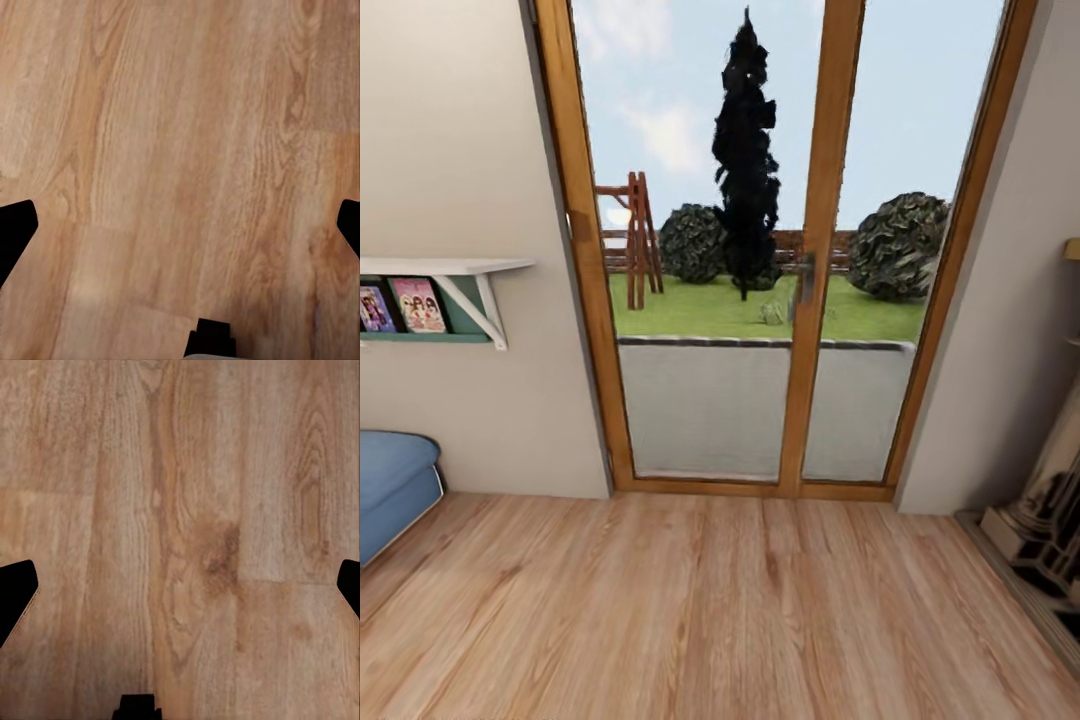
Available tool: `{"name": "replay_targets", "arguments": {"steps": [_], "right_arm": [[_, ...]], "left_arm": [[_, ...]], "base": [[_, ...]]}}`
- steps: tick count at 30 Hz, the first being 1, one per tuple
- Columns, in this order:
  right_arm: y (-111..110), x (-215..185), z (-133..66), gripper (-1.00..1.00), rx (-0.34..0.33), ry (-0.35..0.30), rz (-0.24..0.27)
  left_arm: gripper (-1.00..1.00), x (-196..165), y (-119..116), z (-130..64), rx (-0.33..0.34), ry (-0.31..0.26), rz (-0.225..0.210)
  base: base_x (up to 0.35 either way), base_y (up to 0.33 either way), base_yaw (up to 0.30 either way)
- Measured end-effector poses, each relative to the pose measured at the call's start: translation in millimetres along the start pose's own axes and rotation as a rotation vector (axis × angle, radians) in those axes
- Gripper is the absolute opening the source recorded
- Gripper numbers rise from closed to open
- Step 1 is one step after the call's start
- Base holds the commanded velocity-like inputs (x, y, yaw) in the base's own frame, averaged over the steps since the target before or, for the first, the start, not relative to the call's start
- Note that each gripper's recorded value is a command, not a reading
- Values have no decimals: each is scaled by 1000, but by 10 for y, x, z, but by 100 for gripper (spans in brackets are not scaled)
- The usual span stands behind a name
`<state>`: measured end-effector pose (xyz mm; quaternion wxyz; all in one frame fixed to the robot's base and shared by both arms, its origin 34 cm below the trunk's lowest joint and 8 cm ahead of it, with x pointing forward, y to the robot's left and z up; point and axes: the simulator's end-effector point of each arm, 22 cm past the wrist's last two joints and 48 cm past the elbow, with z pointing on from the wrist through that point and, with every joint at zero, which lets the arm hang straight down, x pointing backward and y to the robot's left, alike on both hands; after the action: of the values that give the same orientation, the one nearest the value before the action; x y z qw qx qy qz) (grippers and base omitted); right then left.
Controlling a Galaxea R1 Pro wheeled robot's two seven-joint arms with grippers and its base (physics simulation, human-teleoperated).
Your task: Turn on the radio receiver that's on the table in the living room.
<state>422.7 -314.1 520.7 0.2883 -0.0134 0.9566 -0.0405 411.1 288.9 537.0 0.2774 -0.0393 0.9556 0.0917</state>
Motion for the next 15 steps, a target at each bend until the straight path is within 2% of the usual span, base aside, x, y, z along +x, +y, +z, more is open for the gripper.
{"name": "replay_targets", "arguments": {"steps": [15], "right_arm": [[0, 2, 0, 100, 0, 0, 0]], "left_arm": [[100, -2, 5, 1, -1, -1, -2]], "base": [[15, 0, 289]]}}
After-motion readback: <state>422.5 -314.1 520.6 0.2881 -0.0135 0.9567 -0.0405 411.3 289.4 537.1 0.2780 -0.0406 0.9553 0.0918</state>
